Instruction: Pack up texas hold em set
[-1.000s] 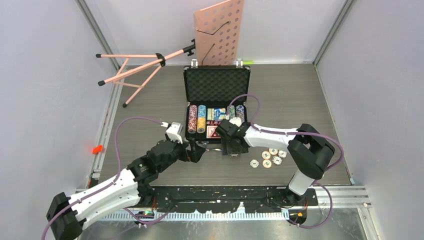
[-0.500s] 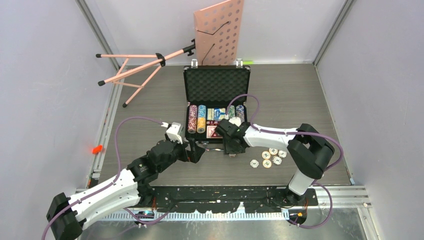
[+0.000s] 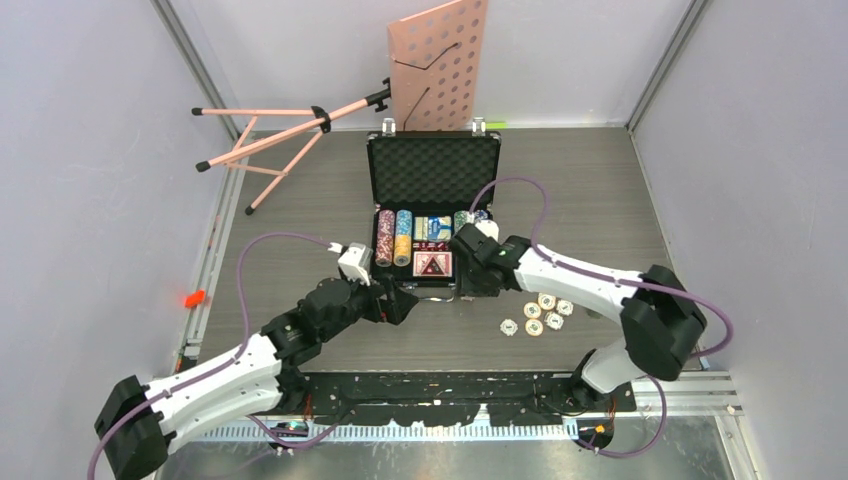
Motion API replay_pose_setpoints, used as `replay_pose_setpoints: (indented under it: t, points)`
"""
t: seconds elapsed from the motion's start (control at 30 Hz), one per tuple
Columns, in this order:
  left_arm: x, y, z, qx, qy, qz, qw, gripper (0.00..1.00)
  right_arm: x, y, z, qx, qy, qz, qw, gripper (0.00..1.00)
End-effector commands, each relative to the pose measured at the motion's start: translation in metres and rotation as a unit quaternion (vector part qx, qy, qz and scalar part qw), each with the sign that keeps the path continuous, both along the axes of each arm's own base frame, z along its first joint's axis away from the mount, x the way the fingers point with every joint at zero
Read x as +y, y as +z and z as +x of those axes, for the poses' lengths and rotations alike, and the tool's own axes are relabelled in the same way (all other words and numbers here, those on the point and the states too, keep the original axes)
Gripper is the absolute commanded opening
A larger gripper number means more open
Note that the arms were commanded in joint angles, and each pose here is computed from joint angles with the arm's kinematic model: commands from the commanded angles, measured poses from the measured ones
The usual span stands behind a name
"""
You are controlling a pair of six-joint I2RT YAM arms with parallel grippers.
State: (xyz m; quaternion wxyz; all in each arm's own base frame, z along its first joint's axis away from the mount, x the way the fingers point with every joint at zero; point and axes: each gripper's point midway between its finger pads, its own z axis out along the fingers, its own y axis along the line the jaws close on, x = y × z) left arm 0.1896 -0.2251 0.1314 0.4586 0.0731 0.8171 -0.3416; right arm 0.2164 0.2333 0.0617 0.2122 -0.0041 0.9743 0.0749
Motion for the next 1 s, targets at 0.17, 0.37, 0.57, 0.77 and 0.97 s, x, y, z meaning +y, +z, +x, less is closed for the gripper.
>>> replay_pose_setpoints:
  t: [0.17,0.37,0.57,0.77,0.97]
  points:
    - [-0.051,0.036,0.007,-0.011,-0.046,-0.134,0.990,0.91,0.009,0.050,0.012,-0.029,-0.065,0.138,0.988,0.45]
    - [-0.072,0.049,0.011,-0.032,-0.054,-0.169,0.984,0.83,0.012,0.074,0.024,-0.042,-0.133,0.230,0.963,0.42]
    - [-0.089,0.055,0.020,-0.045,-0.049,-0.183,0.981,0.82,0.015,0.096,0.030,-0.056,-0.164,0.283,0.943,0.42]
    - [-0.105,0.062,0.032,-0.046,-0.046,-0.197,0.978,0.78,0.016,0.108,0.030,-0.062,-0.175,0.311,0.932,0.42]
    - [-0.103,0.058,0.044,-0.032,-0.012,-0.185,0.982,0.70,0.008,0.115,0.030,-0.076,-0.183,0.313,0.929,0.44]
